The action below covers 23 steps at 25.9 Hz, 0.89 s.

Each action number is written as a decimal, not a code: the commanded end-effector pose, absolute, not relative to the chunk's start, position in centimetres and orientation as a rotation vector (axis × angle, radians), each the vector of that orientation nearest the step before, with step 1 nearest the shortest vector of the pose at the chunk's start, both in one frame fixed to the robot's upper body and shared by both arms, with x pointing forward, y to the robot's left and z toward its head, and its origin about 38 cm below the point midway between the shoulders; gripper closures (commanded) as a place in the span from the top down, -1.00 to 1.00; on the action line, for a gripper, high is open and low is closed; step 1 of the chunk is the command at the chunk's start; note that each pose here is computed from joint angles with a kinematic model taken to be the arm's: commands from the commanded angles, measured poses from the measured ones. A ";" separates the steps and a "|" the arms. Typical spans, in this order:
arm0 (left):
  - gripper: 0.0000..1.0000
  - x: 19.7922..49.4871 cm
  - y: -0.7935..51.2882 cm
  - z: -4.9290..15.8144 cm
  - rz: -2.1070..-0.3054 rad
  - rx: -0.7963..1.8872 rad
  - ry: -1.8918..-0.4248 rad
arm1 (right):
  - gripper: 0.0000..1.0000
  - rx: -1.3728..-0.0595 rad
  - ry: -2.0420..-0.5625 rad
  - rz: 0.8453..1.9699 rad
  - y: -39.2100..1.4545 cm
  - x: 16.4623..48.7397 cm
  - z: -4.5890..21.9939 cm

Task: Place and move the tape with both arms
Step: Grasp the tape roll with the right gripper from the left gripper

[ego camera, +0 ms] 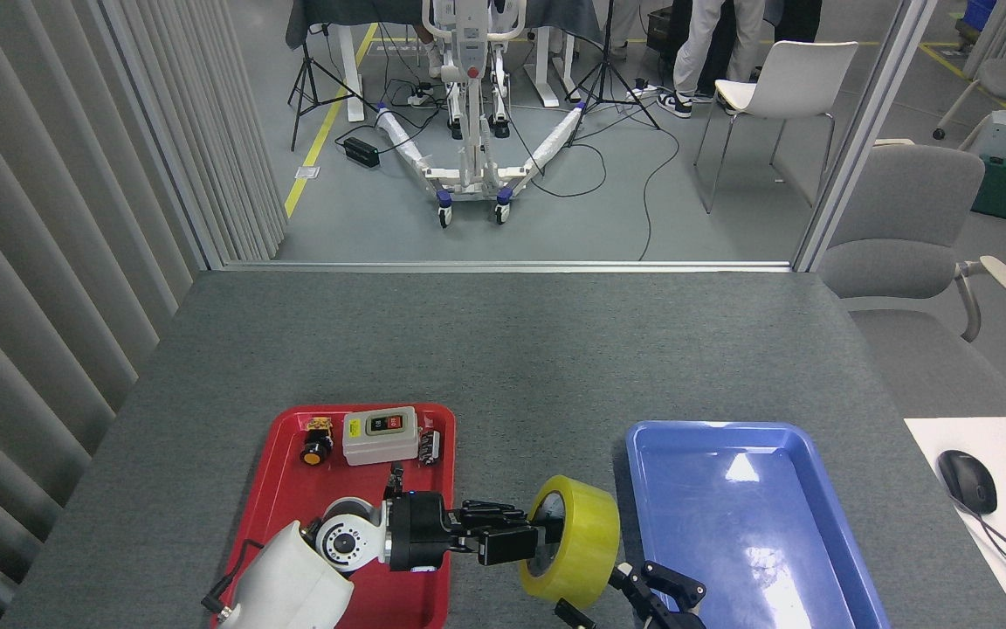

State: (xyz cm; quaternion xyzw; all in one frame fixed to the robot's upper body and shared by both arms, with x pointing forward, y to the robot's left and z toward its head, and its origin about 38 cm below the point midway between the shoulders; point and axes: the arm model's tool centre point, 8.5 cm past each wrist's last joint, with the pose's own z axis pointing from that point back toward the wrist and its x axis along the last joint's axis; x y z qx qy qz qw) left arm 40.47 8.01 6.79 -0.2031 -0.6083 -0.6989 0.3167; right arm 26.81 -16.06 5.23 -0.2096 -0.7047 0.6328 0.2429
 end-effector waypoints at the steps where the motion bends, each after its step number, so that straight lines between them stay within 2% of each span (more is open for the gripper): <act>1: -1.00 39.8 7.1 6.5 -1.843 -0.562 -1.607 | 0.23 -0.571 -1.922 1.727 -16.1 26.8 5.1; 7: -1.00 38.6 6.0 6.2 -1.851 -0.597 -1.614 | 0.21 -0.558 -1.935 1.715 -15.4 26.8 5.1; 10: -1.00 38.5 5.7 6.3 -1.856 -0.602 -1.620 | -0.05 -0.555 -1.933 1.719 -15.4 26.8 5.1; 12: -1.00 38.2 5.1 6.4 -1.862 -0.615 -1.626 | -0.30 -0.557 -1.933 1.721 -15.5 26.8 5.1; 13: -0.84 38.2 5.0 6.4 -1.859 -0.616 -1.627 | -0.39 -0.557 -1.931 1.720 -15.5 26.7 5.1; 14: -0.58 38.2 5.0 6.3 -1.858 -0.618 -1.627 | -0.47 -0.557 -1.931 1.720 -15.5 26.7 5.1; 19: 0.92 38.6 5.6 6.5 -1.844 -0.601 -1.631 | -0.74 -0.559 -1.926 1.722 -15.8 26.7 5.0; 20: 0.98 38.7 5.8 6.5 -1.841 -0.598 -1.631 | -0.76 -0.562 -1.924 1.721 -15.9 26.7 5.1; 23: 0.98 39.2 6.5 6.7 -1.816 -0.578 -1.639 | -0.83 -0.568 -1.921 1.708 -16.3 26.8 5.1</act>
